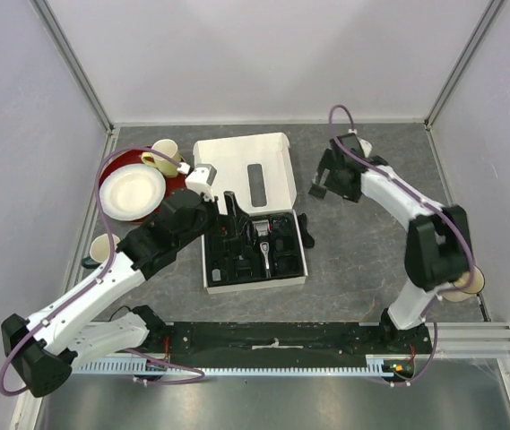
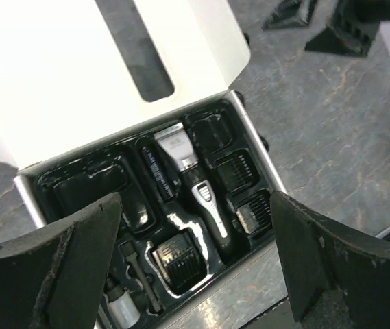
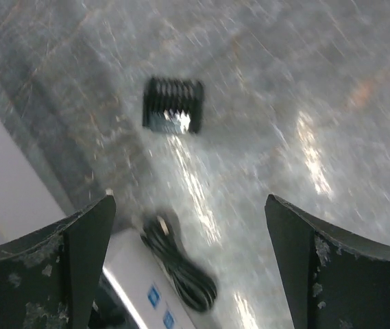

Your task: Sort the hair-cutting tools

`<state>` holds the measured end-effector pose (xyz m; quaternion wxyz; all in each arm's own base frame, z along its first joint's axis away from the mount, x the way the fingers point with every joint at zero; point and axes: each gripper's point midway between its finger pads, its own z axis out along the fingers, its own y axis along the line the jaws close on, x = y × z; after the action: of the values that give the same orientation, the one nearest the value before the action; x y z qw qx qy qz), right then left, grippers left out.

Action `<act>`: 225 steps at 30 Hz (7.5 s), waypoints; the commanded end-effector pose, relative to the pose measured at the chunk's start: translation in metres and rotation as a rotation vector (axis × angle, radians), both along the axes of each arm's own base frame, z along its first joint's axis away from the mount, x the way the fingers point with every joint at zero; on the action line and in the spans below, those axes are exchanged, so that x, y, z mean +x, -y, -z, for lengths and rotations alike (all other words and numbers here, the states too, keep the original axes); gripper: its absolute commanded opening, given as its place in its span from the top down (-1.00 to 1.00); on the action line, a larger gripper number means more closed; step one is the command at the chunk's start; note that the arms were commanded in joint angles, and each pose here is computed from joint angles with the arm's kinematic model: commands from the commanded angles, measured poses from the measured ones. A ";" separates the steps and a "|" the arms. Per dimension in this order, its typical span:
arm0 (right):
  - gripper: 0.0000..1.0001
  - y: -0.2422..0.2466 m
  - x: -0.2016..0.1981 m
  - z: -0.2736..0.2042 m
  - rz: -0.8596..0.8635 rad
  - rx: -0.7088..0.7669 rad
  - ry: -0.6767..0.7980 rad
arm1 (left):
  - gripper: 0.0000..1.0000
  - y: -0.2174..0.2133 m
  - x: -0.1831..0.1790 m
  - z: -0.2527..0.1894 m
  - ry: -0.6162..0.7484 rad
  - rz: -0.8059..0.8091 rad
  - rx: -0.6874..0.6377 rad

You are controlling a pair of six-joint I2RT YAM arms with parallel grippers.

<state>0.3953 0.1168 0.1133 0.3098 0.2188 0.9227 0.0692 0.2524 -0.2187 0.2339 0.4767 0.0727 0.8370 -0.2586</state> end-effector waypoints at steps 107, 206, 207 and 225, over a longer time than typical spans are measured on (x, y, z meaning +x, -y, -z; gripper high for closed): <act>0.69 -0.030 -0.141 -0.217 0.199 0.822 0.411 | 0.65 0.225 -0.010 -0.094 0.482 0.093 -0.352; -0.87 -0.002 -0.206 -0.029 0.030 0.414 0.110 | 0.82 0.120 0.043 0.175 -0.691 0.143 -0.198; -0.87 -0.001 -0.206 -0.029 0.032 0.414 0.110 | 0.78 0.120 0.042 0.176 -0.696 0.139 -0.191; -0.87 -0.001 -0.207 -0.026 0.032 0.405 0.104 | -0.20 0.099 0.064 0.116 -0.437 0.077 -0.004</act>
<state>0.1879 0.1175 0.1406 0.3072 0.2843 0.8706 0.2587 0.3033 -0.3250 0.0812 0.2136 0.0205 0.9252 -0.3130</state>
